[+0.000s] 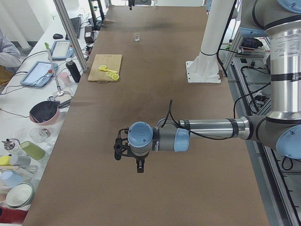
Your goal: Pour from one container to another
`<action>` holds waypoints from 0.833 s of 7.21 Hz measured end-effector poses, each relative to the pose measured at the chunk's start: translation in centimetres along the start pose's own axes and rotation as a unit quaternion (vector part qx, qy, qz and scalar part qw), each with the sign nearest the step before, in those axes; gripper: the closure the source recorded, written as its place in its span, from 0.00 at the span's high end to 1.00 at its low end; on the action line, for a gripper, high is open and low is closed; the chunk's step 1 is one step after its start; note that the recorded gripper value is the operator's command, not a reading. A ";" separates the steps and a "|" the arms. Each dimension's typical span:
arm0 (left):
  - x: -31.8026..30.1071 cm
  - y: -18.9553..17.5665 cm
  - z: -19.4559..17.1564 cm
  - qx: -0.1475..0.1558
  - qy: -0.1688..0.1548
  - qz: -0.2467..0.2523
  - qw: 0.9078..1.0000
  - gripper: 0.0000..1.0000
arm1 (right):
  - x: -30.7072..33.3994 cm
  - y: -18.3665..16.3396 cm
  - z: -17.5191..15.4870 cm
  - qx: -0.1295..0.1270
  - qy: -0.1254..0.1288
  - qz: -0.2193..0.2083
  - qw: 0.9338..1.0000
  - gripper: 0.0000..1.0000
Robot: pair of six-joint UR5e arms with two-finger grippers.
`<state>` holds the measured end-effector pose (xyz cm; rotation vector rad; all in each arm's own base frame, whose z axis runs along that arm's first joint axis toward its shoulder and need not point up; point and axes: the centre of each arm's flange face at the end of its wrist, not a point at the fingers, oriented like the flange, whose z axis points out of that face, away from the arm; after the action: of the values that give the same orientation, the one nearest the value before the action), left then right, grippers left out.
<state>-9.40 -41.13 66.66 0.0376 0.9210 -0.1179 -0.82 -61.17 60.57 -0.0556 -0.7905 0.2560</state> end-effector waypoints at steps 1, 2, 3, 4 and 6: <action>-1.3 2.2 0.1 -0.002 0.001 -0.012 1.000 0.99 | 1.2 2.5 0.1 -0.006 -0.003 0.014 1.000 1.00; -1.8 4.0 0.0 -0.002 0.000 -0.020 1.000 0.99 | 2.2 4.5 0.1 -0.011 -0.002 0.023 1.000 1.00; -2.2 5.0 0.0 -0.004 -0.002 -0.025 1.000 0.99 | 3.4 6.1 0.5 -0.020 0.002 0.032 0.999 1.00; -2.2 5.3 0.0 -0.004 -0.005 -0.025 1.000 0.99 | 4.6 7.3 1.1 -0.028 0.006 0.041 0.999 1.00; -0.7 4.8 1.4 -0.025 -0.012 -0.005 1.000 0.99 | 6.2 8.4 2.0 -0.037 0.012 0.051 0.998 1.00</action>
<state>-8.13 -36.39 67.98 -0.0148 0.9009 -0.1052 0.17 -51.58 65.05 -0.1676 -0.7748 0.3221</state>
